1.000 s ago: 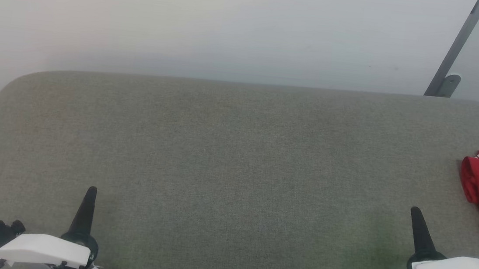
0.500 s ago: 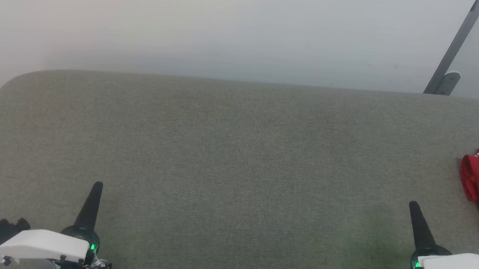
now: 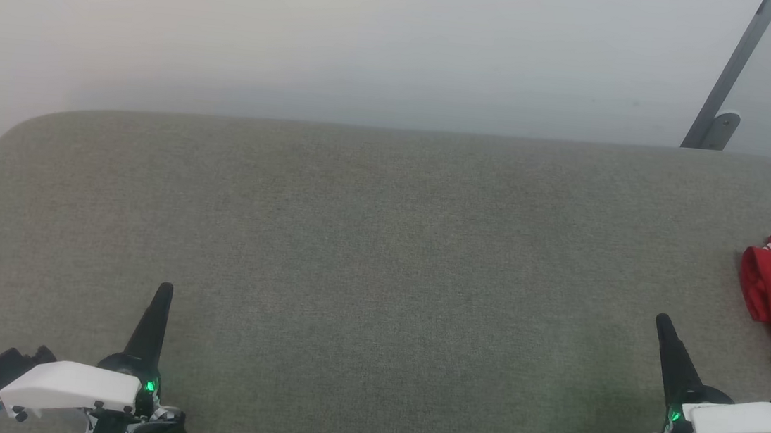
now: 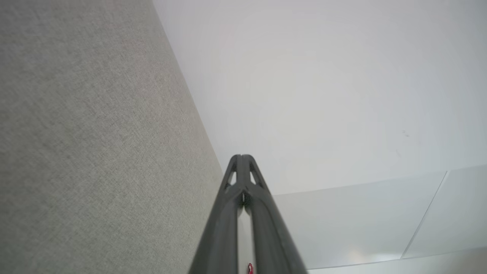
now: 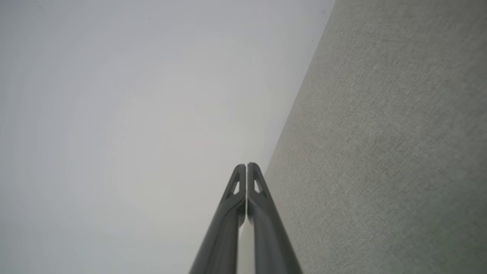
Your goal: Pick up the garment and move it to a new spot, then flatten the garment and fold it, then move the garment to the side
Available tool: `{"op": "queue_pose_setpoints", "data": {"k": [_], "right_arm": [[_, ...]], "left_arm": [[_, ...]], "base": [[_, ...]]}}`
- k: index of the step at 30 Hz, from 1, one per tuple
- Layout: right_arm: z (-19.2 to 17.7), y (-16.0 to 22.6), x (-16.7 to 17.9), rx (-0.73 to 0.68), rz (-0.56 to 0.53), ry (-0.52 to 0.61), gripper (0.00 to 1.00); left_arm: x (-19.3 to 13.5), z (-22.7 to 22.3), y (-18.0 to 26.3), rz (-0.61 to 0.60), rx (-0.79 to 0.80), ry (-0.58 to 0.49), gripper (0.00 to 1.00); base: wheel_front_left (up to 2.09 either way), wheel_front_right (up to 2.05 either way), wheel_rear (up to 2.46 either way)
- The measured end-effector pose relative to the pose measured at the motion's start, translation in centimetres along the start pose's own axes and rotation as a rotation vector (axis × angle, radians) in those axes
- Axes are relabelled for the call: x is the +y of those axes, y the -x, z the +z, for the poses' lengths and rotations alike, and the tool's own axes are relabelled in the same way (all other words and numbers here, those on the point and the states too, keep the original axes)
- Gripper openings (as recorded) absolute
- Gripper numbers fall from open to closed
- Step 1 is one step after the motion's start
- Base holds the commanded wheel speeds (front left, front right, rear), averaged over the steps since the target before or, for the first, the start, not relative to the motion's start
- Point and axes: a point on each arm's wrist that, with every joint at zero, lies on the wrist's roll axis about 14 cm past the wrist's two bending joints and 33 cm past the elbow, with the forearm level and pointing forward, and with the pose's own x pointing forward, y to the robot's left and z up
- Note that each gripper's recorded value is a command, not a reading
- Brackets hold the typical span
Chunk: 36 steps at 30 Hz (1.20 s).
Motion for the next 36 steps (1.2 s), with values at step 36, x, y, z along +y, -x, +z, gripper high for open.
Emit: {"op": "queue_pose_setpoints", "data": {"k": [36], "right_arm": [[-0.2, -0.5, 1.1, 0.021, 0.042, -0.219, 0.00]], "left_arm": [[-1.2, -1.1, -1.1, -0.038, 0.034, 0.211, 0.00]], "base": [[0.00, 0.00, 0.00]]}}
